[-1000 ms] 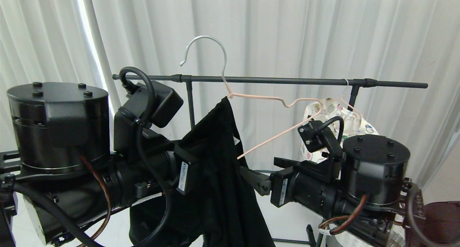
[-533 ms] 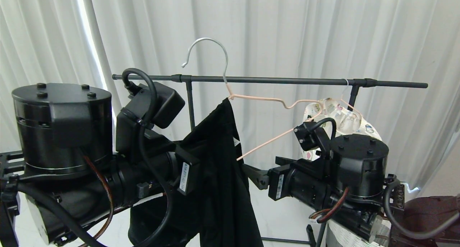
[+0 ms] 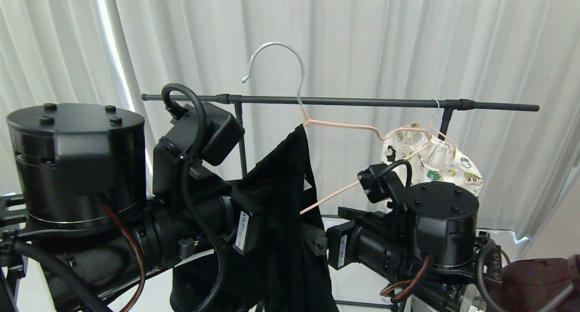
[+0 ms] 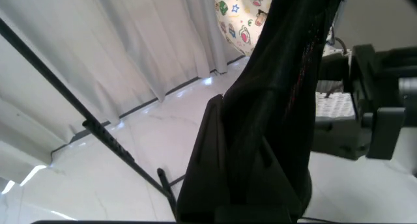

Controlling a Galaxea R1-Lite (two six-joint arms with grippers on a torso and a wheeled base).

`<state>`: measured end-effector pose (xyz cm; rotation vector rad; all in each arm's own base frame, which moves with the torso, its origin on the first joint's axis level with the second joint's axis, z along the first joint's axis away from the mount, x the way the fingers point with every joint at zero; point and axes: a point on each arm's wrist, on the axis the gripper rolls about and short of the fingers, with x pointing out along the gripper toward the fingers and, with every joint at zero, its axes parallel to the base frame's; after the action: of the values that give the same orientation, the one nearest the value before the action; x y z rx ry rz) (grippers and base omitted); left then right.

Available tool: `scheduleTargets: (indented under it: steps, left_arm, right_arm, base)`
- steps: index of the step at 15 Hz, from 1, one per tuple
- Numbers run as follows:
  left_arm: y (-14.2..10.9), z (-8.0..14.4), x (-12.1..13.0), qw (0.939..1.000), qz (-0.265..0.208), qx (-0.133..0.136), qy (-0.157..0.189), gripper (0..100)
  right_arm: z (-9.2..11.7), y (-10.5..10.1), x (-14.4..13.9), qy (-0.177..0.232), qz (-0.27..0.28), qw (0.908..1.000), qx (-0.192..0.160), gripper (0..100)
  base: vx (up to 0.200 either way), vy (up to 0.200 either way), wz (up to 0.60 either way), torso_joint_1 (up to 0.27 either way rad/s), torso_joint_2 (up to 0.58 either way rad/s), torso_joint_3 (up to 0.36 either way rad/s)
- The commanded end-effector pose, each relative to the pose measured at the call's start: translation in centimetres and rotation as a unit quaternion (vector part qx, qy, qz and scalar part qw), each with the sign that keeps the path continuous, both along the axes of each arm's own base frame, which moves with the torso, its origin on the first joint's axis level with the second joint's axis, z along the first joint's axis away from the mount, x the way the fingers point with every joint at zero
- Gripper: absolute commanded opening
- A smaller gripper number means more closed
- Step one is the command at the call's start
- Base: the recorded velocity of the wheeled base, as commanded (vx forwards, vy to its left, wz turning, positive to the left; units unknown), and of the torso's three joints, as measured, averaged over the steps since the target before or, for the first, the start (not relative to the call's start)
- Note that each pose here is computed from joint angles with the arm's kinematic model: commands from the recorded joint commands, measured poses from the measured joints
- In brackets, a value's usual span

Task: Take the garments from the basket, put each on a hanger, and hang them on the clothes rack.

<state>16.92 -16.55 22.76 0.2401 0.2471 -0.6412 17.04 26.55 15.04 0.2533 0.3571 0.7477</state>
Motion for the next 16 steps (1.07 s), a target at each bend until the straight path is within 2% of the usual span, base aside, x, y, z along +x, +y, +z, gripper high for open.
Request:
scheduleTargets:
  steps: [1,5,7,10,16]
  left_arm:
    - [-0.1,0.1,0.0,1.0,-0.002,-0.002,-0.002,0]
    - [-0.1,1.1,-0.1,0.9998,-0.003,-0.014,-0.014,0]
    - [0.0,1.1,-0.2,0.9998,-0.001,-0.014,-0.015,0]
    - [0.2,1.1,0.0,0.9995,0.024,-0.009,-0.019,0]
    - [0.3,1.0,0.0,0.9994,0.029,-0.008,-0.019,0]
  right_arm:
    - [-0.5,0.2,0.0,0.003,-0.005,1.0,-0.008,100]
    - [-2.5,0.3,0.7,0.006,-0.055,0.9974,-0.045,100]
    - [-3.2,0.0,1.4,-0.005,-0.077,0.9942,-0.075,100]
    - [-4.4,-2.2,3.1,-0.019,-0.106,0.9852,-0.133,100]
    - [-5.3,-7.2,4.9,-0.018,-0.163,0.9663,-0.199,100]
  base:
    - [0.0,0.0,0.0,0.0,0.0,0.0]
    - [0.0,0.0,0.0,0.0,0.0,0.0]
    - [0.0,0.0,0.0,0.0,0.0,0.0]
    - [0.0,0.0,0.0,0.0,0.0,0.0]
    - [0.0,0.0,0.0,0.0,0.0,0.0]
